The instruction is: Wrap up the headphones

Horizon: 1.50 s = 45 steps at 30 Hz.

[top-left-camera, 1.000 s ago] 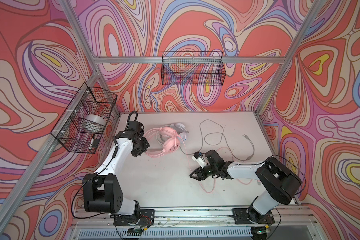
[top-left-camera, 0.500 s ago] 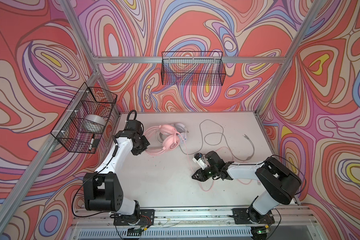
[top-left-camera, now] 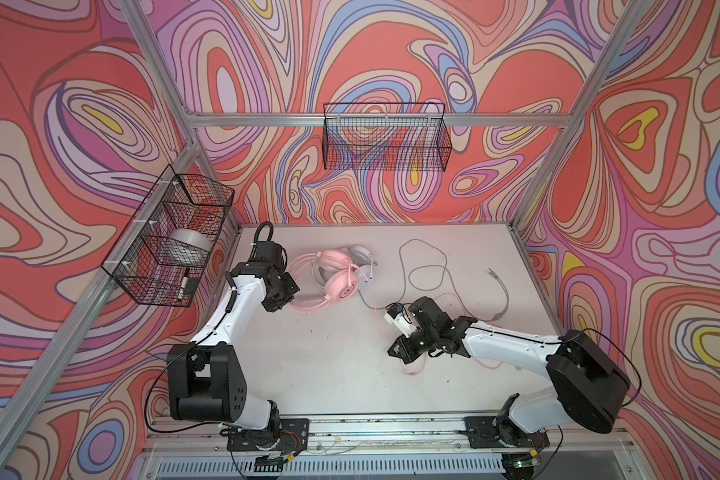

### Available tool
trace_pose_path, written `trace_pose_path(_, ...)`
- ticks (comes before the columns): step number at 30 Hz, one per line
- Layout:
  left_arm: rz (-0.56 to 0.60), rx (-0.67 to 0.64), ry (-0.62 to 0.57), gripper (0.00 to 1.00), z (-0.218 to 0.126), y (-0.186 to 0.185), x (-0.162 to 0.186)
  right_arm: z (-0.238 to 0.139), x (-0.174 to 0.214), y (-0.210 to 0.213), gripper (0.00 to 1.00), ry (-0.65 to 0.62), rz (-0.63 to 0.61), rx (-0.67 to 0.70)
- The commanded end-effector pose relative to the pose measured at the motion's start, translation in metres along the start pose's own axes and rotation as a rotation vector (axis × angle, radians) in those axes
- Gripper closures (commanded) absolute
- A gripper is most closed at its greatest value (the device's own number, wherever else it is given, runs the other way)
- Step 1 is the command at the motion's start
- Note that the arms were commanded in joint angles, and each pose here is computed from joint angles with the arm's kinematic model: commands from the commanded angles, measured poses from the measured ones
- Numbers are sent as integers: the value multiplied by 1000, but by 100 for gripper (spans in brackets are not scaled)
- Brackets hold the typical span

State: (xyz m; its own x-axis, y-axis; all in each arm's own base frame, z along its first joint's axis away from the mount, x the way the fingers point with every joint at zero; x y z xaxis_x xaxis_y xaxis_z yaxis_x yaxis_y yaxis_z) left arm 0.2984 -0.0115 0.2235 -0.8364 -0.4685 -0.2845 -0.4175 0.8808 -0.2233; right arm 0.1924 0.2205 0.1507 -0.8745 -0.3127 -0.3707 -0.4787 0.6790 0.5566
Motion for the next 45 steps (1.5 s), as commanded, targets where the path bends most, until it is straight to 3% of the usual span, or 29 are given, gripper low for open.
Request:
trace_pose_path(1, -28, 21, -27, 100, -4, 1, -1, -17, 0, 10, 100, 38, -117, 42)
trace_pose_path(8, -22, -14, -25, 100, -4, 5, 7, -41, -22, 37, 100, 86, -284, 23)
trace_pose_path(21, 48, -98, -31, 100, -2, -1, 19, -52, -57, 79, 100, 215, -455, -48)
trace_pose_path(31, 178, -147, -4, 100, 2, -8, 29, -62, -100, 106, 100, 107, -513, -75)
trace_pose_path(45, 340, -116, 4, 100, 4, -11, 41, -71, -150, 97, 100, 0, -476, 10)
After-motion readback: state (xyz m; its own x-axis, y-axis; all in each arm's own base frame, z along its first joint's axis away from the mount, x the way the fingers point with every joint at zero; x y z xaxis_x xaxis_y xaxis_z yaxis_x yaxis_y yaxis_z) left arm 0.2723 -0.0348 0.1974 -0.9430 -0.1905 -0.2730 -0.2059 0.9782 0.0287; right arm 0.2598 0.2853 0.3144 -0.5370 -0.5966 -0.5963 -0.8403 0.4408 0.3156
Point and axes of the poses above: each gripper's point midway between its finger pads, its own z axis out along the fingers, its own y axis along the line the jaws close on, x = y × z, the point moved 10 cm from there along -z, back along the fingers, and after that the axes turned 10 degrees about z, right-handed, at the moved point
